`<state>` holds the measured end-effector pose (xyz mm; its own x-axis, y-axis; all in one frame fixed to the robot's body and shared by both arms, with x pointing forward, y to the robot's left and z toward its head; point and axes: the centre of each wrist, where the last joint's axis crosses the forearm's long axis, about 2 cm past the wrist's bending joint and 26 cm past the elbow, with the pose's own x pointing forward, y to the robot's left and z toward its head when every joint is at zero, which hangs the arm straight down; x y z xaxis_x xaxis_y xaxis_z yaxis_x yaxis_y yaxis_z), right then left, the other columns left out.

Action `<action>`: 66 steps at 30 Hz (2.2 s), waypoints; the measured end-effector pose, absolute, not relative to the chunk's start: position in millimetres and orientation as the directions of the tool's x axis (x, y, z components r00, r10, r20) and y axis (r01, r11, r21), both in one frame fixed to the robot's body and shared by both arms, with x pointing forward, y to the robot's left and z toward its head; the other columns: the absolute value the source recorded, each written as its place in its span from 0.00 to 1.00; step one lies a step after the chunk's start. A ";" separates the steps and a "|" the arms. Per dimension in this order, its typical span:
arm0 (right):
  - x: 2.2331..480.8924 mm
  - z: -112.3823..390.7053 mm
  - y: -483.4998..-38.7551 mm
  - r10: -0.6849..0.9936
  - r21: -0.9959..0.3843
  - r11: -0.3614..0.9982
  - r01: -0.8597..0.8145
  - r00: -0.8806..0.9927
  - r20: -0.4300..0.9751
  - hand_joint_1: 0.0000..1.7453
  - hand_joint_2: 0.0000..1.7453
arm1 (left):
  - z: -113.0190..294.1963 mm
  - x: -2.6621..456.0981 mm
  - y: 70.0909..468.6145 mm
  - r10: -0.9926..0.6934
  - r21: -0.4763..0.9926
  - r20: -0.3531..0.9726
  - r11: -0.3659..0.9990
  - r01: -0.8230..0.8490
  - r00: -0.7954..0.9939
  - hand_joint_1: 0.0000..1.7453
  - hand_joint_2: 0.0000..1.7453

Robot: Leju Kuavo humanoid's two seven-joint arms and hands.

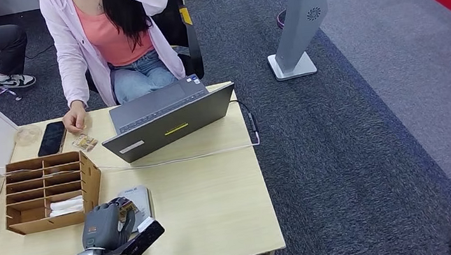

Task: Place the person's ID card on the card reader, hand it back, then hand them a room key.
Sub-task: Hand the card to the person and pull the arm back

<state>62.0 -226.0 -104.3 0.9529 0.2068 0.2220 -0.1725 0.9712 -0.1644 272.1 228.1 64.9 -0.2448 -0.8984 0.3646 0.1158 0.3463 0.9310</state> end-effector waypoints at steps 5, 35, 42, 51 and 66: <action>62.0 -104.3 -225.9 0.217 -0.166 0.969 -0.182 0.951 0.219 0.00 0.00 | 65.5 272.6 229.8 -0.903 0.934 0.357 0.350 0.075 -0.238 1.00 1.00; 63.9 -103.8 -223.9 0.337 -0.177 0.936 -0.305 0.921 0.196 0.00 0.00 | 235.2 388.5 344.1 -0.989 0.609 0.104 0.144 -0.780 -0.101 1.00 1.00; 64.6 -103.6 -222.9 0.339 -0.176 0.935 -0.307 0.920 0.198 0.00 0.00 | 230.3 404.0 350.6 -0.992 0.656 0.101 0.123 -0.745 -0.074 1.00 1.00; 64.5 -103.5 -222.5 0.339 -0.175 0.935 -0.307 0.920 0.198 0.00 0.00 | 230.3 411.7 351.5 -0.993 0.677 0.102 0.112 -0.728 -0.057 0.00 1.00; 63.9 -103.6 -222.3 0.336 -0.175 0.937 -0.304 0.921 0.197 0.00 0.00 | 218.9 410.8 344.5 -0.989 0.705 0.135 0.133 -0.697 -0.051 0.00 0.75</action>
<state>63.9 -222.3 -103.6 0.9211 0.3356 0.1973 -0.3038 0.9366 -0.1747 410.8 344.5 218.9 -0.0514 -0.9895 0.1354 -0.6968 0.1327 0.7049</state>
